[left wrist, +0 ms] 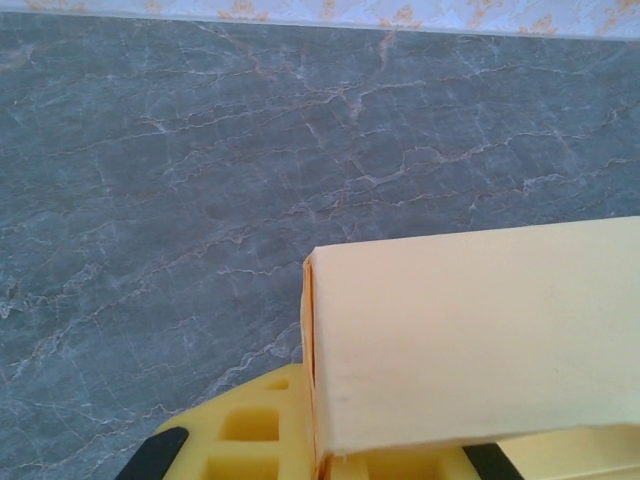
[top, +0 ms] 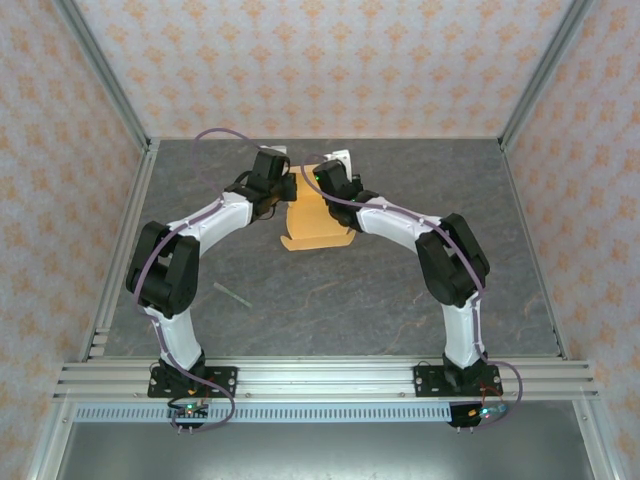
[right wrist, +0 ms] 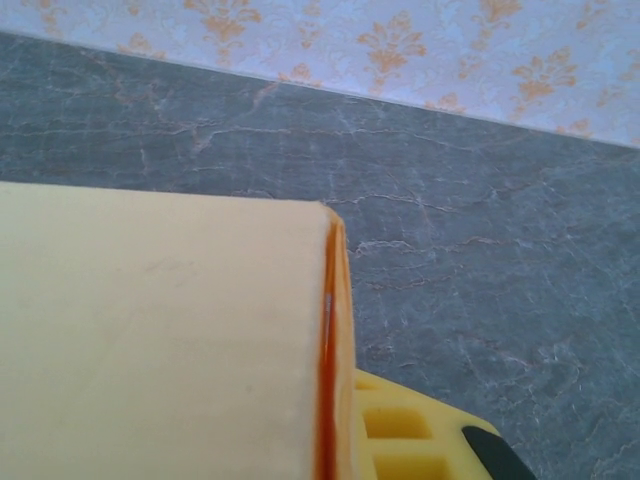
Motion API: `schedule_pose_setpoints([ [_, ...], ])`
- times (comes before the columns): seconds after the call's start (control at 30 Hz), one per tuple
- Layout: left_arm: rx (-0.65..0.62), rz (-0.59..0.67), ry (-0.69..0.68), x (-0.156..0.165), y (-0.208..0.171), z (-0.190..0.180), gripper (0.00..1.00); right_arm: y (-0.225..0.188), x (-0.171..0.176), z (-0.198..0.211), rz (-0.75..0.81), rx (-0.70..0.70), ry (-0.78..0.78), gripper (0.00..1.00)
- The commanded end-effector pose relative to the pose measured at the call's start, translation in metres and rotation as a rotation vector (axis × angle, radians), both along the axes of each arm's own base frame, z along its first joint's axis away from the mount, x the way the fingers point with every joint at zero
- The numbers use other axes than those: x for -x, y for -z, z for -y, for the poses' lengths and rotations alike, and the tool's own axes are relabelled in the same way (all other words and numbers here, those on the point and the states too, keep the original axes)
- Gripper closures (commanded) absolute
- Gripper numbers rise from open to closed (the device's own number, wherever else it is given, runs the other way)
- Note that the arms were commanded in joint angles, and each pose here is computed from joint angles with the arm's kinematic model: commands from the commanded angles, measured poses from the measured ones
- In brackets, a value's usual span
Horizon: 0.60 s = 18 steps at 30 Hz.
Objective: Fold the paper box
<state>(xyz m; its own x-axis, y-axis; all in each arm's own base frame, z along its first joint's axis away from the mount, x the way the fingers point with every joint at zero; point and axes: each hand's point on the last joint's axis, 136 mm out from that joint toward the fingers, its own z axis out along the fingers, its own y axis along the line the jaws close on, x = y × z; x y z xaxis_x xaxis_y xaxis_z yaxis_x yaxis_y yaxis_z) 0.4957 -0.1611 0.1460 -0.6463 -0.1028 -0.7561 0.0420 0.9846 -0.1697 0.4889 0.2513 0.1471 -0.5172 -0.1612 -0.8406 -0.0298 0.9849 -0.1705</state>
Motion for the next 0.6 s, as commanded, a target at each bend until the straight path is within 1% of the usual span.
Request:
schedule_pose_setpoints([
  [0.0, -0.033, 0.004, -0.068, -0.005, 0.000, -0.014, 1.00, -0.015, -0.004, 0.028, 0.049, 0.027, 0.150, 0.90],
  [0.13, -0.018, 0.010, -0.069, -0.004, -0.001, -0.013, 1.00, -0.010, -0.007, 0.029, 0.033, 0.018, 0.197, 0.90],
  [0.2, -0.015, 0.009, -0.068, -0.004, 0.000, -0.012, 1.00, -0.007, -0.008, 0.032, 0.031, 0.023, 0.228, 0.87],
  [0.3, -0.022, 0.007, -0.067, -0.004, 0.000, -0.013, 1.00, -0.007, -0.008, 0.034, 0.038, 0.019, 0.244, 0.87],
  [0.4, -0.027, 0.009, -0.065, -0.005, -0.002, -0.014, 1.00, -0.007, -0.008, 0.033, 0.033, 0.021, 0.234, 0.87],
  [0.47, -0.027, 0.009, -0.065, -0.006, -0.003, -0.014, 1.00, -0.009, -0.008, 0.027, 0.030, 0.010, 0.195, 0.86],
  [0.57, -0.030, 0.007, -0.064, -0.006, -0.003, -0.015, 1.00, -0.012, -0.007, 0.018, 0.011, -0.020, 0.117, 0.81],
])
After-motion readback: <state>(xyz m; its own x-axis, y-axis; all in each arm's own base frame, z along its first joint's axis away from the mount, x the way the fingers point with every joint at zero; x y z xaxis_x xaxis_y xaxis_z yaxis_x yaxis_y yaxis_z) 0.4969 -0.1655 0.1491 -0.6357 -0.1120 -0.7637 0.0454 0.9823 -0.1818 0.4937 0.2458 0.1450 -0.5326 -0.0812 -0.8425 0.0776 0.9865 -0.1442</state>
